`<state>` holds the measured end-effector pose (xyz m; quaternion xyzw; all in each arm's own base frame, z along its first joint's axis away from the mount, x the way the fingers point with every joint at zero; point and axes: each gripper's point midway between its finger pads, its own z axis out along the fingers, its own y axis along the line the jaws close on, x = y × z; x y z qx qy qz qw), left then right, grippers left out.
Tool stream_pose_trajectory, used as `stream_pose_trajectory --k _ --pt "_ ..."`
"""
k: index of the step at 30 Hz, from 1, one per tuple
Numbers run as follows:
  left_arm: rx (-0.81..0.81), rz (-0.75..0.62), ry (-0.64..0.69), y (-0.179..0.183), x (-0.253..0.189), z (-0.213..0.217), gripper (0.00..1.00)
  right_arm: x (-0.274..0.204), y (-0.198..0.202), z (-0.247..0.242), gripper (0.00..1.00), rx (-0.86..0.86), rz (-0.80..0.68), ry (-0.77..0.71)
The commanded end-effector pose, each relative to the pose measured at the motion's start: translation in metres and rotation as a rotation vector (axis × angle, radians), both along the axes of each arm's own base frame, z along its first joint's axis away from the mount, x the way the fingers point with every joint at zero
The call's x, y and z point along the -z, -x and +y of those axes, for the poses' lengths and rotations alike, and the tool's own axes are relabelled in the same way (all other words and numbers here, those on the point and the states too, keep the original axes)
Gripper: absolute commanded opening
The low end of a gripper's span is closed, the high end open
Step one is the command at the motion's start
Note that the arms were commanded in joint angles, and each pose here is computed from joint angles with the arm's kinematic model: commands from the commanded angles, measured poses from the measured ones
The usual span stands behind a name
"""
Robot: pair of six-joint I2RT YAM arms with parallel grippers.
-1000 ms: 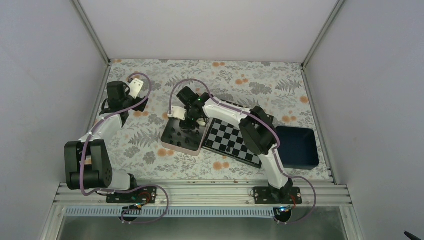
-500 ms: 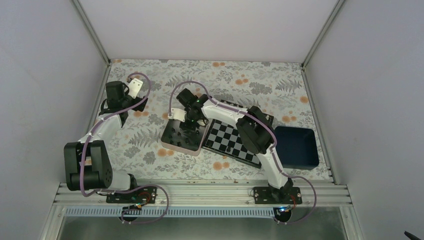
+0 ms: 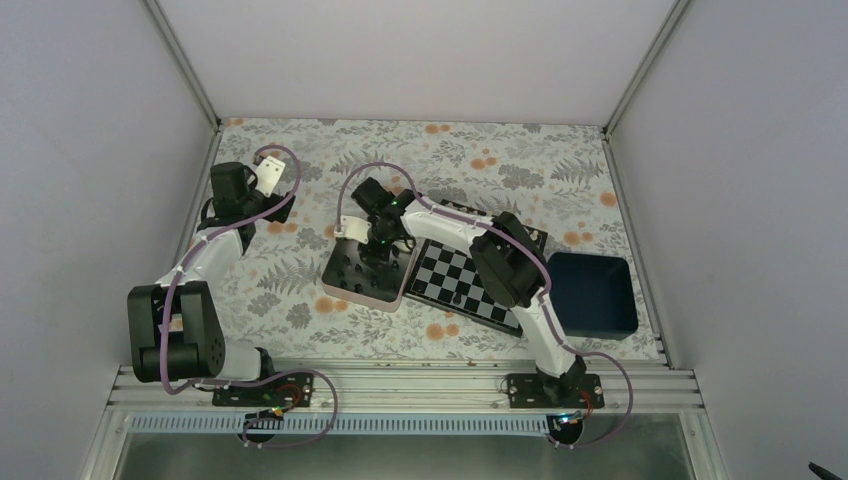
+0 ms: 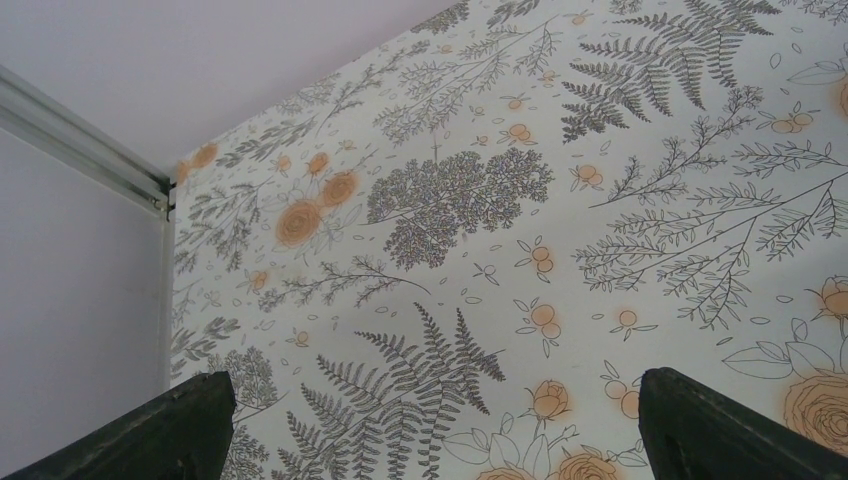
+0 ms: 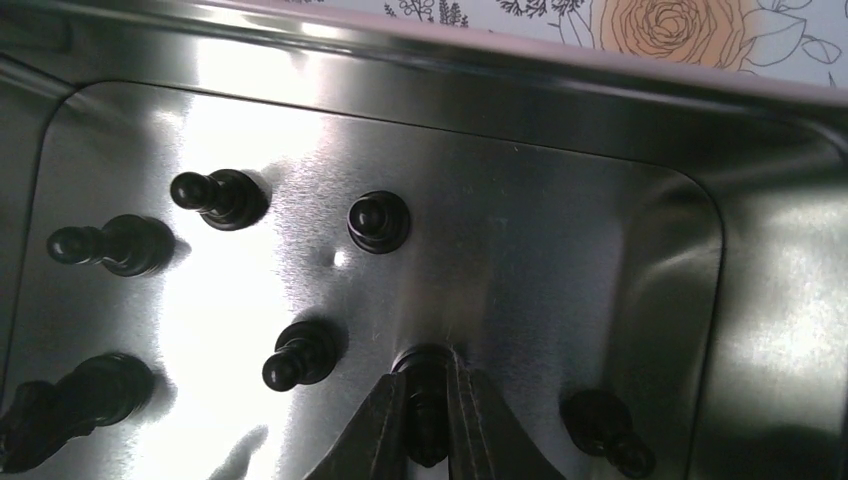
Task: Set up the chess pieces on the board
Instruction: Pick up the chess piece from the storage box, then place the chess piece on the chessboard.
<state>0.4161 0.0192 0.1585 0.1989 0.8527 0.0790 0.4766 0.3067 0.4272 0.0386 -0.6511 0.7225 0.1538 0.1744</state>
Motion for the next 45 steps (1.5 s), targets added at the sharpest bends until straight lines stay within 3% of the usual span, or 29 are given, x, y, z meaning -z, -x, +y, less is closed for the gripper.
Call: stream_pose_trajectory --k 1,8,14,26,34,45 --pt "0.005 -0.031 0.017 0.001 -0.009 0.000 1.00 -0.037 0.004 0.013 0.07 -0.019 -0.033 -0.079" --pt "-0.006 -0.038 0.011 0.001 -0.011 0.002 1.00 -0.096 0.015 -0.010 0.06 -0.004 -0.085 -0.118" --pt "-0.019 -0.048 0.004 0.001 -0.015 0.005 1.00 -0.122 0.028 -0.064 0.06 0.071 -0.122 -0.095" --pt "-0.018 -0.063 0.009 0.000 -0.022 0.004 1.00 -0.094 0.084 -0.169 0.06 0.159 -0.065 -0.040" --pt "-0.023 -0.056 0.003 0.002 -0.019 0.006 1.00 -0.063 0.112 -0.188 0.07 0.143 0.005 0.000" --pt "-0.031 -0.059 -0.007 0.003 -0.018 0.007 1.00 -0.037 0.103 -0.187 0.07 0.139 -0.007 0.038"
